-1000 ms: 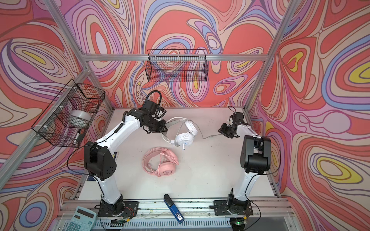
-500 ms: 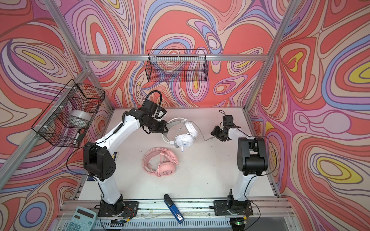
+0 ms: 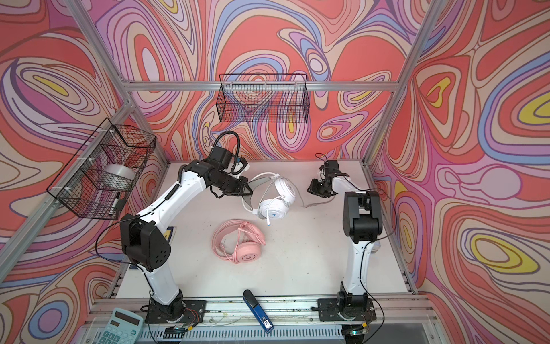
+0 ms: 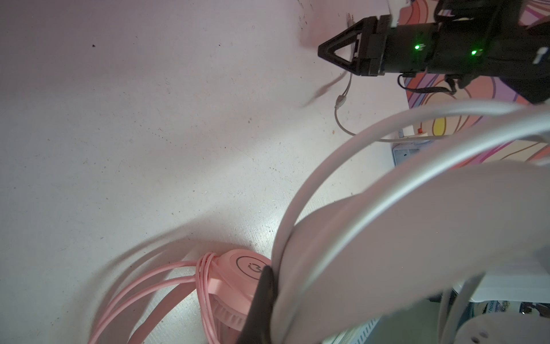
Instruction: Wrap the headphones
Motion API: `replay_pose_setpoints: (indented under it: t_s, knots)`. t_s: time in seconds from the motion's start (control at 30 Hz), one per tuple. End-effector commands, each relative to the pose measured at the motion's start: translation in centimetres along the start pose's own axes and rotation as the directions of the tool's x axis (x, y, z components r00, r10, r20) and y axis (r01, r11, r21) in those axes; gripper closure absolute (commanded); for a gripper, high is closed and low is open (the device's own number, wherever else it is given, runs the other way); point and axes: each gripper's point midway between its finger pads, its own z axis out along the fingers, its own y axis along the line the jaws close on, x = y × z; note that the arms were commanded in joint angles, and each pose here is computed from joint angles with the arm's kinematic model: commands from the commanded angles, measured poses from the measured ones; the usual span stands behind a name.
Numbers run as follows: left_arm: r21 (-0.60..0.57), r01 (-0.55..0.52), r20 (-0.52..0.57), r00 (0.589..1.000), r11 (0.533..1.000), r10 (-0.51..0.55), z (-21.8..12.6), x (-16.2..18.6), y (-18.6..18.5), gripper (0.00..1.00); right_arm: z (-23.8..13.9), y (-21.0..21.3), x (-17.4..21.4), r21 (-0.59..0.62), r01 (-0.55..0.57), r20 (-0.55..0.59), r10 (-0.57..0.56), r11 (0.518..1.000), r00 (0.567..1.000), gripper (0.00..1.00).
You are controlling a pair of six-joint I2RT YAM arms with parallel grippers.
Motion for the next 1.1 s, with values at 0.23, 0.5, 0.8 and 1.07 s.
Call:
replay_pose_setpoints:
  t_s: [0.23,0.5,0.8,1.07]
  knots:
    - [0.073,0.074,0.141,0.987,0.995,-0.083,-1.9,-4.1,-2.2,1.00,1.4,-0.2,8.2,0.027,-0.025,-0.220,0.030,0.999,0.975,0.71]
    - [0.129,0.236,0.209,0.943,0.963,-0.258,-1.0,-6.5,-1.5,1.00,-0.5,0.4,10.8,0.005,-0.139,-0.133,0.138,0.990,0.981,0.70]
    - [0.051,0.424,0.275,0.865,0.904,-0.421,0.6,-7.0,2.3,1.00,-1.3,2.1,13.9,-0.001,-0.195,-0.094,0.194,0.981,0.976,0.70]
    - [-0.054,0.532,0.277,0.821,0.845,-0.499,3.2,-5.7,5.9,1.00,-1.2,3.8,17.1,-0.016,-0.181,-0.133,0.178,0.983,0.975,0.69]
